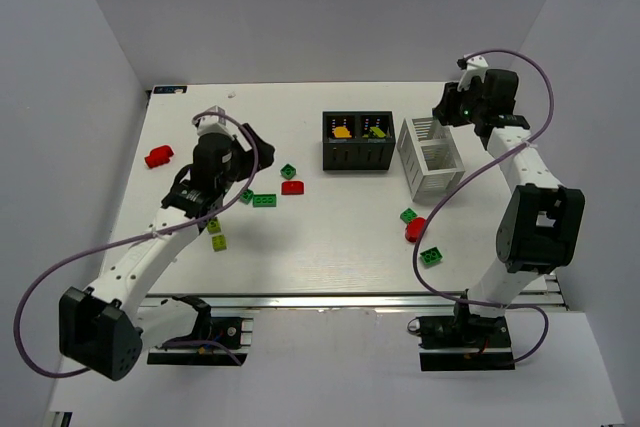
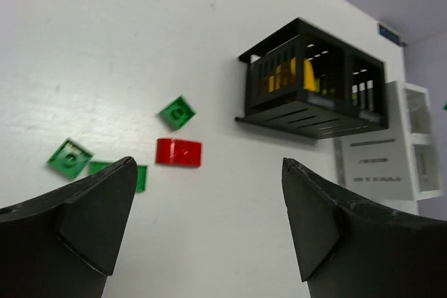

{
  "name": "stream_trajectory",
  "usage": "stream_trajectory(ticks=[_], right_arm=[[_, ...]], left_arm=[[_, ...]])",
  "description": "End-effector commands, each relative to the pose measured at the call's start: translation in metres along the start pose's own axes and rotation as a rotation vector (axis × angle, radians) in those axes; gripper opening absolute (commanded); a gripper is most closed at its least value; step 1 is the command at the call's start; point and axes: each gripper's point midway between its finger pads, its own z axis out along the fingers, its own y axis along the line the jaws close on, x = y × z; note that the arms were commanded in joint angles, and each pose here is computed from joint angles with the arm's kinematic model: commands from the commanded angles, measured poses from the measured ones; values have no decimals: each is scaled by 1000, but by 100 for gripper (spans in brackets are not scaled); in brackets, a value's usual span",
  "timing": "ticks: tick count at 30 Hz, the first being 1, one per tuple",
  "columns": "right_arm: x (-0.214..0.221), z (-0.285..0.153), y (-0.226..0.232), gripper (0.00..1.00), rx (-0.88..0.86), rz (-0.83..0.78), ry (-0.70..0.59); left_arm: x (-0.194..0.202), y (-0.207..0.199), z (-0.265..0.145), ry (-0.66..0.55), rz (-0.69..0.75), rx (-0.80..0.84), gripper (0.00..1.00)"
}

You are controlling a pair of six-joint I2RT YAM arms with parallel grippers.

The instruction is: Sort the legos into containers by color

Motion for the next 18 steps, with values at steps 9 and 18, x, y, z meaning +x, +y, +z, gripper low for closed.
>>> stream_trajectory(ticks=[9,18], right_arm=[[3,14,3,1,-14,-51,39],[14,21,6,40,-16,-46,64]], left_arm=[[28,78,-48,39,6,-290,95],[25,107,-79,19,20,-426,98]])
